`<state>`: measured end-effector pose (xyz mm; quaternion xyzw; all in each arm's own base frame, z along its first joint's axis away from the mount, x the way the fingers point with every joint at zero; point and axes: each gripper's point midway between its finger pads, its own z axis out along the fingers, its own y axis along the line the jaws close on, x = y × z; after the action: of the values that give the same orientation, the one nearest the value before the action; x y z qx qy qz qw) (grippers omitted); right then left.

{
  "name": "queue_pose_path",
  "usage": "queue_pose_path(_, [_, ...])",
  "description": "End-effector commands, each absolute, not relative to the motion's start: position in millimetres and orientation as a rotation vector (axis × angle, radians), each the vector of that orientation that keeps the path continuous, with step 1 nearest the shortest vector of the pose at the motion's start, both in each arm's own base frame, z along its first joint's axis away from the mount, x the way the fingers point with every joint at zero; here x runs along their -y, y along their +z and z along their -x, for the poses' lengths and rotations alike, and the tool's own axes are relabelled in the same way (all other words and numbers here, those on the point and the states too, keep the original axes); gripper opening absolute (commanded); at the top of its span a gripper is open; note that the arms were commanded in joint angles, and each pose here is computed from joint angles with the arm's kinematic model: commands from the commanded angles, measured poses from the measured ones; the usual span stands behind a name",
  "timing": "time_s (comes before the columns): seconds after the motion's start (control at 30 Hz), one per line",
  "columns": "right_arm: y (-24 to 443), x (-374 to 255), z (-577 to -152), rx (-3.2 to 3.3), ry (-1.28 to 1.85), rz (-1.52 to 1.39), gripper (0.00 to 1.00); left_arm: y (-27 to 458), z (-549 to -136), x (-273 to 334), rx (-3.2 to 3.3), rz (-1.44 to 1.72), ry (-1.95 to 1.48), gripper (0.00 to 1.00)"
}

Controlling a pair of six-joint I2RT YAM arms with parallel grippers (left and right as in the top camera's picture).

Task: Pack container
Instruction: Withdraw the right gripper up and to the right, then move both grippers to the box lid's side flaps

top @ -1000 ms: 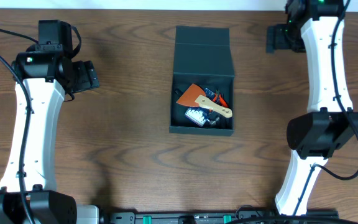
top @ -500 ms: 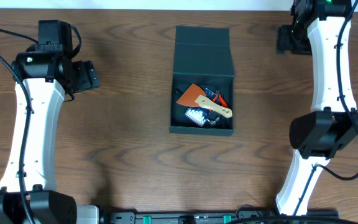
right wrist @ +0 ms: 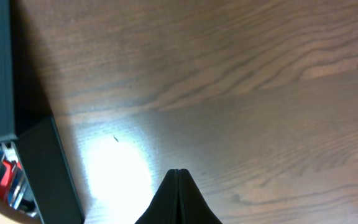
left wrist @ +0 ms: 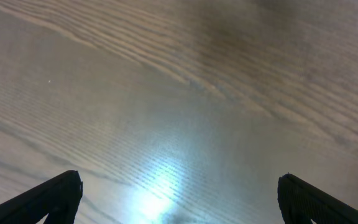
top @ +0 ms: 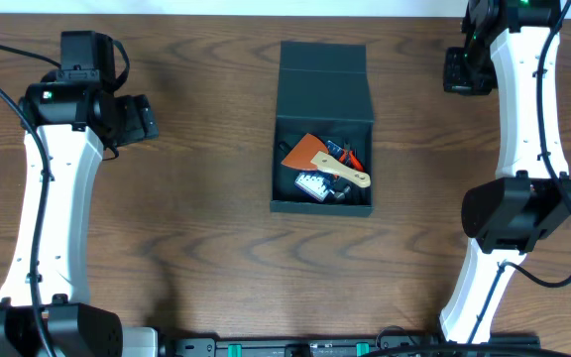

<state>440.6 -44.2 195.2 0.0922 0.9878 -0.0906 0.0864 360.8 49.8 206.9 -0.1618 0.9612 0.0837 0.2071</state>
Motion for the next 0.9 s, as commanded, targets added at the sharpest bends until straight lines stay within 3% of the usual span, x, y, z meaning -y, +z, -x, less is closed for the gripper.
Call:
queue_pose_path(0.0, [211,43,-438,-2.914,-0.262,-0.257,0.01,211,-365,-53,-2.647,0.475,0.235,0.99])
queue_pose_path(0.27, [209,23,-444,-2.922,-0.102,-0.057,0.01,214,-381,-25,-2.634,0.344,0.020,1.00])
queue_pose_path(0.37, [211,2,-452,-2.889,0.063,0.081,0.01,218,-385,14,-2.637,0.040,-0.218,0.27])
queue_pose_path(0.43, [213,-10,-456,-2.861,0.156,0.151,0.01,224,-389,32,-2.598,-0.039,-0.352,0.07])
queue_pose_path(0.7, [192,-43,-465,-2.794,0.410,0.366,0.01,254,-408,95,-2.341,-0.363,-0.795,0.06])
queue_pose_path(0.87, [162,-56,-468,-2.774,0.594,0.372,0.01,240,-414,120,-2.265,-0.488,-1.045,0.06])
